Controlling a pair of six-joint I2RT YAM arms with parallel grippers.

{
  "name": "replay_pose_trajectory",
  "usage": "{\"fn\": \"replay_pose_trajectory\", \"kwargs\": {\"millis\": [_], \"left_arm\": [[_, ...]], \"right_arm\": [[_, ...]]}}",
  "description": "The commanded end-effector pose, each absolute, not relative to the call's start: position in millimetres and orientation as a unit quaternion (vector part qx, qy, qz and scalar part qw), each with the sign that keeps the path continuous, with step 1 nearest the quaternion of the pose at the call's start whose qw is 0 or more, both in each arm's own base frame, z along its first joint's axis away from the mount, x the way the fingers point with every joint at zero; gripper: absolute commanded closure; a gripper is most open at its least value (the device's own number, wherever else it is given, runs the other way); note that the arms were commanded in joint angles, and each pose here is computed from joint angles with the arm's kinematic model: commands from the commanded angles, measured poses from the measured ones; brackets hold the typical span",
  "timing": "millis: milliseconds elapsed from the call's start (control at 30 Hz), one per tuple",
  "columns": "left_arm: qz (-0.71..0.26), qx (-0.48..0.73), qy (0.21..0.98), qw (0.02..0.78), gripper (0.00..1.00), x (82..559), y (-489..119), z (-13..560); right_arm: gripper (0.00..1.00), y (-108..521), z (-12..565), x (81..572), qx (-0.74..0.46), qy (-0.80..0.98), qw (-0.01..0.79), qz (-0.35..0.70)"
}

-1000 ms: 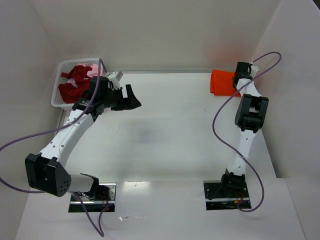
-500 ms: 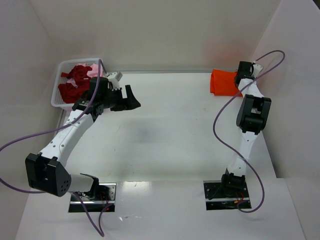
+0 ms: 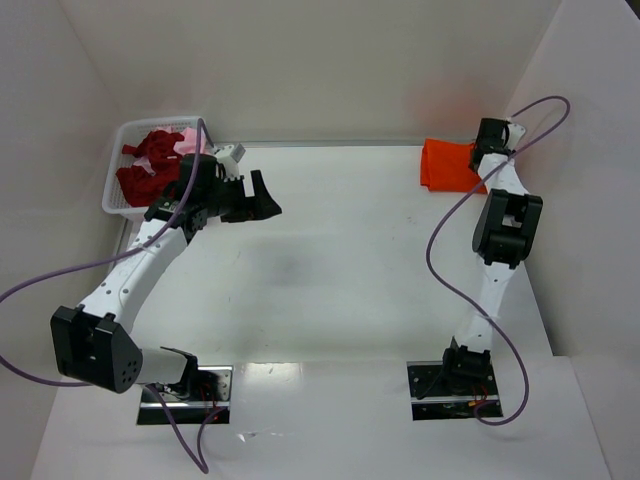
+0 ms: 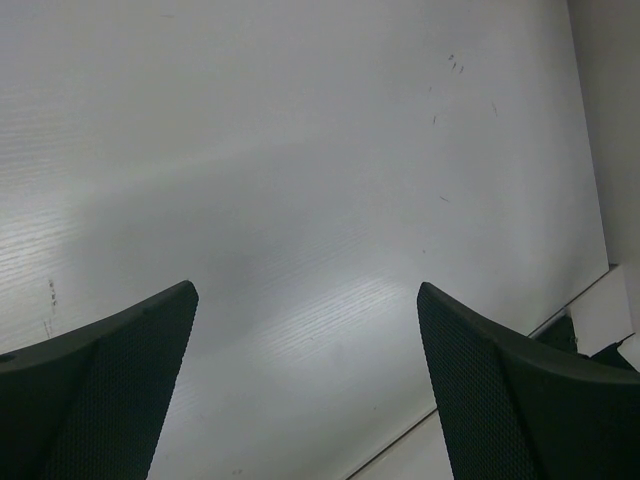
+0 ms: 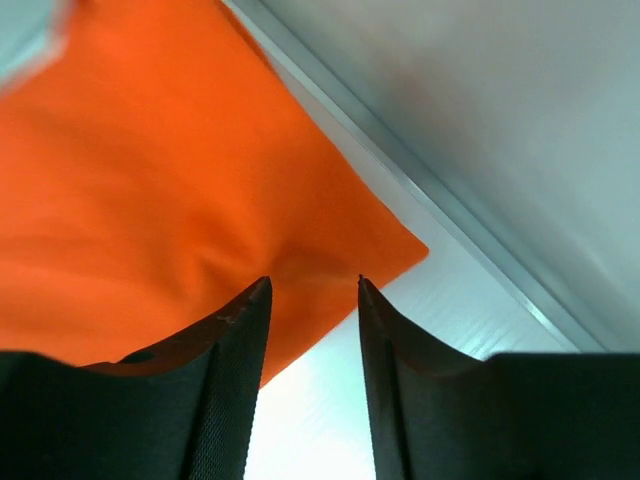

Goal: Fold and stack the t-shirts
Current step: Put the neatly folded tshirt into the corner of the board with the right arm

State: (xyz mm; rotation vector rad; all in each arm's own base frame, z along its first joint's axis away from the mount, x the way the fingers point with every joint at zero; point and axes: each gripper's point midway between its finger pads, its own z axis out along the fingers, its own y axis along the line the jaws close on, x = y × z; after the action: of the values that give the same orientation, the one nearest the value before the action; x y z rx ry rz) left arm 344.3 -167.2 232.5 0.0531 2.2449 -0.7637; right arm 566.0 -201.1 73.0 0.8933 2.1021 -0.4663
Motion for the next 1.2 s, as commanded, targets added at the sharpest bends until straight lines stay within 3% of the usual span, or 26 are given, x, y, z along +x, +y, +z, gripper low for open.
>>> {"fn": "replay_pose_trajectory", "kwargs": {"millis": [0, 167, 200, 367, 633, 967, 1100, 1167], "left_arm": [[-0.309, 0.035, 0.870, 0.383, 0.02, 347.4, -170.1, 239.2], [-0.309, 0.027, 0.870, 0.383, 0.02, 351.1, -167.8, 240.0], [-0.309, 0.027, 0.870, 0.383, 0.02, 351.1, -167.8, 240.0], [-0.300, 0.021, 0.876, 0.378, 0.02, 352.9, -165.2, 229.0], [-0.289, 0.014, 0.883, 0.370, 0.02, 355.4, -162.6, 217.6], [-0.285, 0.008, 0.887, 0.363, 0.02, 356.3, -159.2, 212.8], [-0.290, 0.011, 0.884, 0.366, 0.01, 357.1, -160.9, 217.6], [-0.293, 0.014, 0.878, 0.379, 0.01, 358.8, -161.2, 229.7]], "right_arm": [[0.52, -195.6, 200.1, 594.3, 0.321, 0.778, 0.524, -0.130], [0.52, -185.7, 215.5, 623.9, 0.275, 0.766, 0.574, -0.092], [0.58, -188.0, 224.2, 632.0, 0.271, 0.761, 0.582, -0.094], [0.71, -190.0, 169.5, 659.9, 0.277, 0.787, 0.542, -0.097], [0.72, -194.8, 89.9, 679.4, 0.298, 0.810, 0.495, -0.096], [0.58, -190.5, 71.6, 683.7, 0.287, 0.820, 0.487, -0.086], [0.58, -168.9, 136.5, 683.6, 0.273, 0.807, 0.518, -0.071], [0.50, -159.5, 172.1, 680.2, 0.266, 0.799, 0.536, -0.062]]}}
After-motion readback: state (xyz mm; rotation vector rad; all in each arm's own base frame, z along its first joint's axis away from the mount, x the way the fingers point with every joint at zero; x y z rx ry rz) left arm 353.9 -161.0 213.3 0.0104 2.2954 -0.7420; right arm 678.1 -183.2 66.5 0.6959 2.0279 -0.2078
